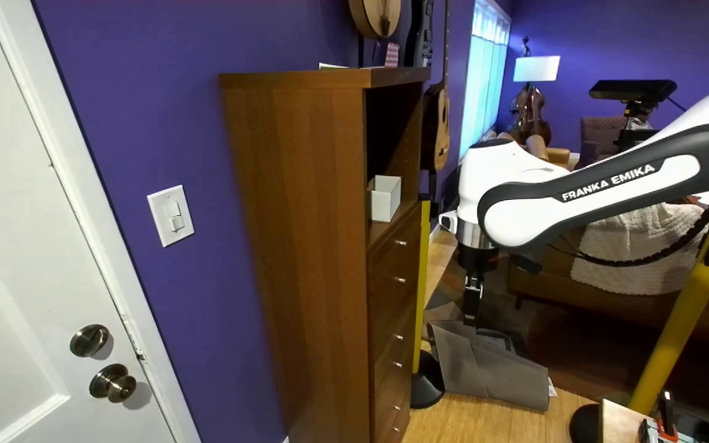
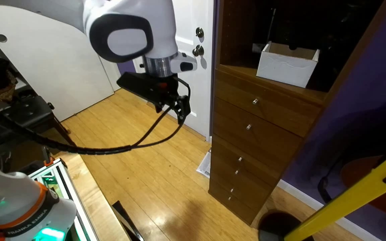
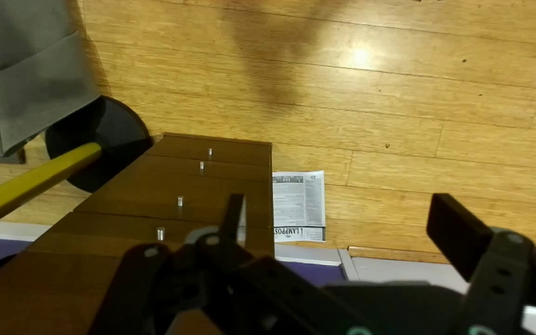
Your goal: Open the third drawer
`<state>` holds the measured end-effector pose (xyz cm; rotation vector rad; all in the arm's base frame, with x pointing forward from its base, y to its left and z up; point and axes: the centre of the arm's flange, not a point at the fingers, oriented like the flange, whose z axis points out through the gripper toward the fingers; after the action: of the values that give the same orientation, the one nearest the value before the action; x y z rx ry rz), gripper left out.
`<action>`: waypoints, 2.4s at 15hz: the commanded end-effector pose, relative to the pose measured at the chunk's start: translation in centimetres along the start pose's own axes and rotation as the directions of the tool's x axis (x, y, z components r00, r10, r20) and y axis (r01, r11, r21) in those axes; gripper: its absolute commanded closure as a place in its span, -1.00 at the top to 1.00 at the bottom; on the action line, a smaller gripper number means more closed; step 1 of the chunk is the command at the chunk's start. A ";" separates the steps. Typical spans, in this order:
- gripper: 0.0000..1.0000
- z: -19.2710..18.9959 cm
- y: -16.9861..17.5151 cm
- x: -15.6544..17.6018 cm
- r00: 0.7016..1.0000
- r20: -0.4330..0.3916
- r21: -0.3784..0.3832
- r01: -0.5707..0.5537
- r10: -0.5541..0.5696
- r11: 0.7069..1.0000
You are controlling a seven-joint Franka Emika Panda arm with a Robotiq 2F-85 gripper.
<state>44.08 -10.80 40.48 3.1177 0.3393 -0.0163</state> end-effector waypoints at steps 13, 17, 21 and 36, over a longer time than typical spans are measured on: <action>1.00 19.0 9.0 2.0 0.983 0.013 -0.014 -0.183 0.183 0.983; 1.00 21.9 11.0 3.3 0.973 -0.040 -0.034 -0.227 0.225 0.973; 1.00 21.5 11.1 2.8 0.975 -0.052 -0.053 -0.217 0.215 0.975; 1.00 28.2 17.3 9.1 0.988 -0.080 -0.091 -0.143 0.136 0.986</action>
<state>54.00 -23.67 15.31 3.0479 0.0661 0.0839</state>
